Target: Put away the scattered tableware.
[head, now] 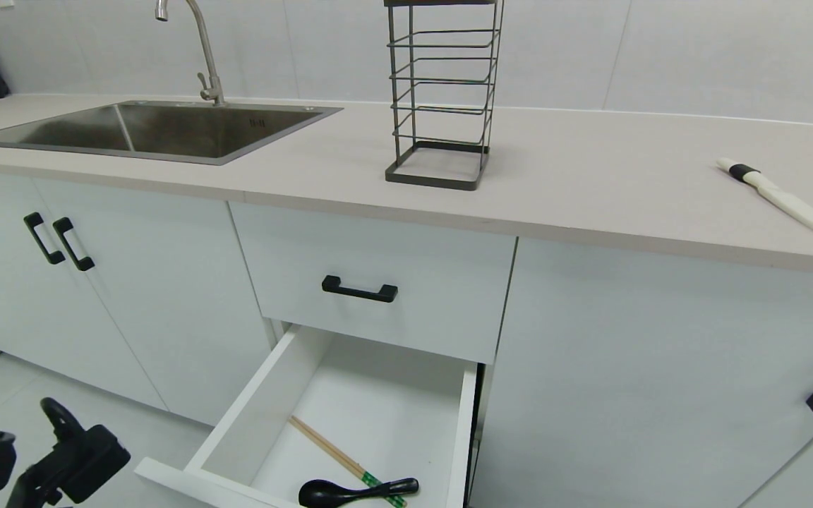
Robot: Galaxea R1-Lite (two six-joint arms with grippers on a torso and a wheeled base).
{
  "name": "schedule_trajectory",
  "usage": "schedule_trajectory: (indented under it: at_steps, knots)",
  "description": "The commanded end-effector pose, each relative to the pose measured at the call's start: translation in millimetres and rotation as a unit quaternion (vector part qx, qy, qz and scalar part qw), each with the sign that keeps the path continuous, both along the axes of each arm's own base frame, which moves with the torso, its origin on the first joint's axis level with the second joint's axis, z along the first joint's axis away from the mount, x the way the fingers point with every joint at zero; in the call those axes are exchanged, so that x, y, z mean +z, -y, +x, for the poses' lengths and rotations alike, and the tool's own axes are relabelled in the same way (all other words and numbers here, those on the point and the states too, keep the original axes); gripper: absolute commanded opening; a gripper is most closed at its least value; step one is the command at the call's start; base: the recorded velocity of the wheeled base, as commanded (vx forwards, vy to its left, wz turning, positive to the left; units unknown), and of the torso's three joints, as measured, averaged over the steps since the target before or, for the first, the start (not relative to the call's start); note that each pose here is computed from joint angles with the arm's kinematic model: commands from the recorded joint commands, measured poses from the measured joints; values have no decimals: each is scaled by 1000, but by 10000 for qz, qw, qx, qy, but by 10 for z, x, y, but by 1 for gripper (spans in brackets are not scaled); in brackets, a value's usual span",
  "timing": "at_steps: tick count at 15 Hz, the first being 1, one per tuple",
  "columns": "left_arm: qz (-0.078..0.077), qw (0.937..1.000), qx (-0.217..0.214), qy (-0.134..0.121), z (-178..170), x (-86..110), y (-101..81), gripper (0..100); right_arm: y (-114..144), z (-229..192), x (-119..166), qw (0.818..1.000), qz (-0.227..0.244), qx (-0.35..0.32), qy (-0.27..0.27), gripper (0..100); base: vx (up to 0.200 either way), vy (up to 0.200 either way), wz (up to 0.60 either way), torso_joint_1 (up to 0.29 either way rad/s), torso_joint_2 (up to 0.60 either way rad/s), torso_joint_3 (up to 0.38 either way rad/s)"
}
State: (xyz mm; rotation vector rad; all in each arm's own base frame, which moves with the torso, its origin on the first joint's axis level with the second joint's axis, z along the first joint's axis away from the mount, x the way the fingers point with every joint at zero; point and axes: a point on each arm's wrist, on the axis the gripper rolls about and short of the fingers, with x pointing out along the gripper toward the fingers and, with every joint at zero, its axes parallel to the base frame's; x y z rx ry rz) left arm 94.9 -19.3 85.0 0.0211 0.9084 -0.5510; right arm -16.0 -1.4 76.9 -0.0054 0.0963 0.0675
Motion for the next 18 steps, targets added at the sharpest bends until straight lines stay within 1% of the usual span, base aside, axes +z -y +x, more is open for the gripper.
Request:
schedule_trajectory:
  at_steps: [1, 2, 3, 5, 6, 11, 12, 14, 16, 18]
  knots:
    - [115, 9995, 54, -294, 46, -76, 1, 100, 0, 3, 0, 10000, -3, 0, -16, 100, 0, 0, 0, 0, 0, 0]
    - [146, 9996, 62, -249, 68, -77, 3, 100, 0, 3, 0, 10000, -3, 0, -16, 100, 0, 0, 0, 0, 0, 0]
    - [178, 9997, -34, -190, 86, -78, 16, 100, 0, 3, 0, 10000, -3, 0, -16, 100, 0, 0, 0, 0, 0, 0]
    - [264, 9992, -198, -217, 134, -110, 34, 100, 0, 3, 0, 10000, -3, 0, -16, 100, 0, 0, 0, 0, 0, 0]
    - [333, 9987, -316, -241, 190, -146, 48, 100, 0, 3, 0, 10000, -3, 0, -16, 100, 0, 0, 0, 0, 0, 0]
    - [347, 9988, -328, -113, 359, -217, 71, 100, 0, 3, 0, 10000, -3, 0, -16, 100, 0, 0, 0, 0, 0, 0]
    - [395, 9987, -300, -132, 387, -238, 73, 100, 0, 3, 0, 10000, -3, 0, -16, 100, 0, 0, 0, 0, 0, 0]
    - [404, 9987, -298, -100, 452, -270, 84, 100, 0, 3, 0, 10000, -3, 0, -16, 100, 0, 0, 0, 0, 0, 0]
    - [396, 9988, -295, -24, 508, -290, 92, 100, 0, 3, 0, 10000, -3, 0, -16, 100, 0, 0, 0, 0, 0, 0]
    - [381, 9988, -290, 106, 595, -321, 104, 100, 0, 3, 0, 10000, -3, 0, -16, 100, 0, 0, 0, 0, 0, 0]
